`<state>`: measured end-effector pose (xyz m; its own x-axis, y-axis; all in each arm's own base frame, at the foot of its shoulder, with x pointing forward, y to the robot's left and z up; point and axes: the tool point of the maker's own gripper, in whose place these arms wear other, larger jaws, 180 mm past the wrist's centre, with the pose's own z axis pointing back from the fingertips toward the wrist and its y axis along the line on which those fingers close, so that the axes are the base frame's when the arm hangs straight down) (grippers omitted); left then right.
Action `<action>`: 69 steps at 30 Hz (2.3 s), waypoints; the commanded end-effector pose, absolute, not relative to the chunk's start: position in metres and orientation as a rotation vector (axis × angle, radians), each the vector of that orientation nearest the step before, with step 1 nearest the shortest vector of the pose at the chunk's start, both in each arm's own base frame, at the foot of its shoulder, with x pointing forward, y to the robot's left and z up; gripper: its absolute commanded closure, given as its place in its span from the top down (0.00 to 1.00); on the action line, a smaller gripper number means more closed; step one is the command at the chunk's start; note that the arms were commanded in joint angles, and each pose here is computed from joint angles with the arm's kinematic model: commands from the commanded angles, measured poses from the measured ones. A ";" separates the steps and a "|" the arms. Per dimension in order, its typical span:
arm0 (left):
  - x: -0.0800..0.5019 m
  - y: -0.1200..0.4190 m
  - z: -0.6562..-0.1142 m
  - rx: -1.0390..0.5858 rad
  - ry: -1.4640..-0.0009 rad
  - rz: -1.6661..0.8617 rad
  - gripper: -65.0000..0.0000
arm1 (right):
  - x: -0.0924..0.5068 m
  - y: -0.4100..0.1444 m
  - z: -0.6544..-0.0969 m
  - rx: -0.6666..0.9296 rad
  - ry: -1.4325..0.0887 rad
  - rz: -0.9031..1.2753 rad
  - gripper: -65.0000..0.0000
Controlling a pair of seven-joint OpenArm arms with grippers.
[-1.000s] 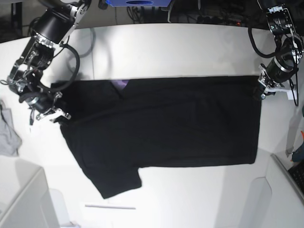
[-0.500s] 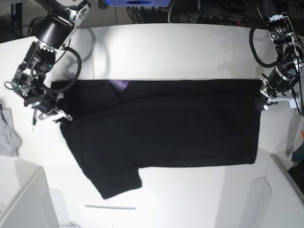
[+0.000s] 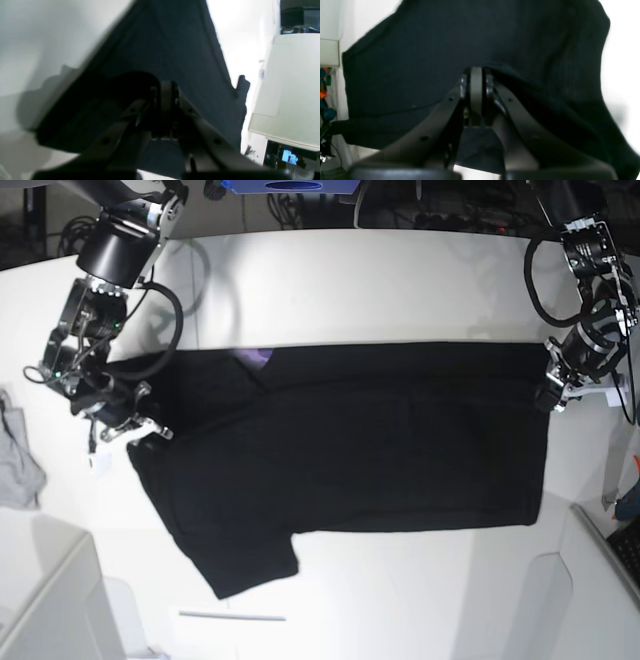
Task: Fold the T-shirt properly
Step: 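Pull the hem corners apart with both grippers to straighten the shirt, then drag the held hem with both grippers toward the robot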
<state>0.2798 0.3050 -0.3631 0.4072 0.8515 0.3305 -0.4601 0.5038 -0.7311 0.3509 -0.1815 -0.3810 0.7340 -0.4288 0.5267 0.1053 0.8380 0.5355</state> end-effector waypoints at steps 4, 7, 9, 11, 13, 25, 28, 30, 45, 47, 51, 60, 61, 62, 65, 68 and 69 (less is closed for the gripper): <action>0.292 0.311 -0.344 -0.609 -0.820 0.866 0.00 | 0.366 -0.185 -0.363 0.514 -0.763 -0.304 0.00; 0.293 0.311 -0.348 -0.610 -0.812 0.875 0.00 | 0.366 -0.185 -0.362 0.514 -0.766 -0.307 0.00; 0.291 0.312 -0.352 -0.609 -0.801 0.885 0.00 | 0.366 -0.185 -0.362 0.516 -0.763 -0.306 0.00; 0.289 0.314 -0.354 -0.607 -0.797 0.894 0.00 | 0.365 -0.185 -0.363 0.518 -0.759 -0.307 0.00; 0.288 0.314 -0.354 -0.606 -0.796 0.892 0.00 | 0.363 -0.185 -0.364 0.517 -0.751 -0.307 0.12; 0.295 0.316 -0.334 -0.609 -0.858 0.859 0.90 | 0.330 -0.215 -0.310 0.508 -0.953 -0.364 0.49; 0.278 0.328 -0.309 -0.561 -0.946 0.802 0.94 | 0.297 -0.218 -0.301 0.464 -0.979 -0.360 0.49; 0.261 0.331 -0.305 -0.527 -0.964 0.772 0.90 | 0.274 -0.222 -0.307 0.462 -0.970 -0.458 0.49; 0.218 0.326 -0.397 -0.339 -0.794 0.754 0.82 | 0.205 -0.245 -0.383 0.423 -0.818 -0.744 0.49; 0.217 0.326 -0.403 -0.345 -0.778 0.771 0.82 | 0.209 -0.246 -0.392 0.440 -0.804 -0.763 0.50; 0.211 0.326 -0.419 -0.358 -0.742 0.796 0.82 | 0.218 -0.250 -0.404 0.464 -0.784 -0.792 0.49; 0.210 0.325 -0.421 -0.362 -0.739 0.788 0.59 | 0.233 -0.257 -0.417 0.472 -0.816 -0.855 0.49; 0.210 0.325 -0.421 -0.362 -0.739 0.788 0.53 | 0.234 -0.257 -0.421 0.466 -0.804 -0.856 0.49; 0.210 0.325 -0.421 -0.362 -0.739 0.788 0.49 | 0.234 -0.256 -0.424 0.459 -0.794 -0.854 0.49; 0.210 0.325 -0.421 -0.362 -0.739 0.788 0.42 | 0.235 -0.247 -0.433 0.452 -0.757 -0.830 0.49; 0.209 0.325 -0.421 -0.361 -0.737 0.788 0.41 | 0.240 -0.236 -0.435 0.460 -0.742 -0.784 0.49; 0.209 0.325 -0.421 -0.361 -0.737 0.788 0.41 | 0.242 -0.233 -0.435 0.464 -0.740 -0.775 0.49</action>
<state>0.2125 0.3229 -0.4208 0.4590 0.7580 0.4635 -0.5040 0.6518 -0.5667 0.2434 -0.2316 -0.4344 0.4708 -0.7748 0.4219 0.4565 0.6231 0.6351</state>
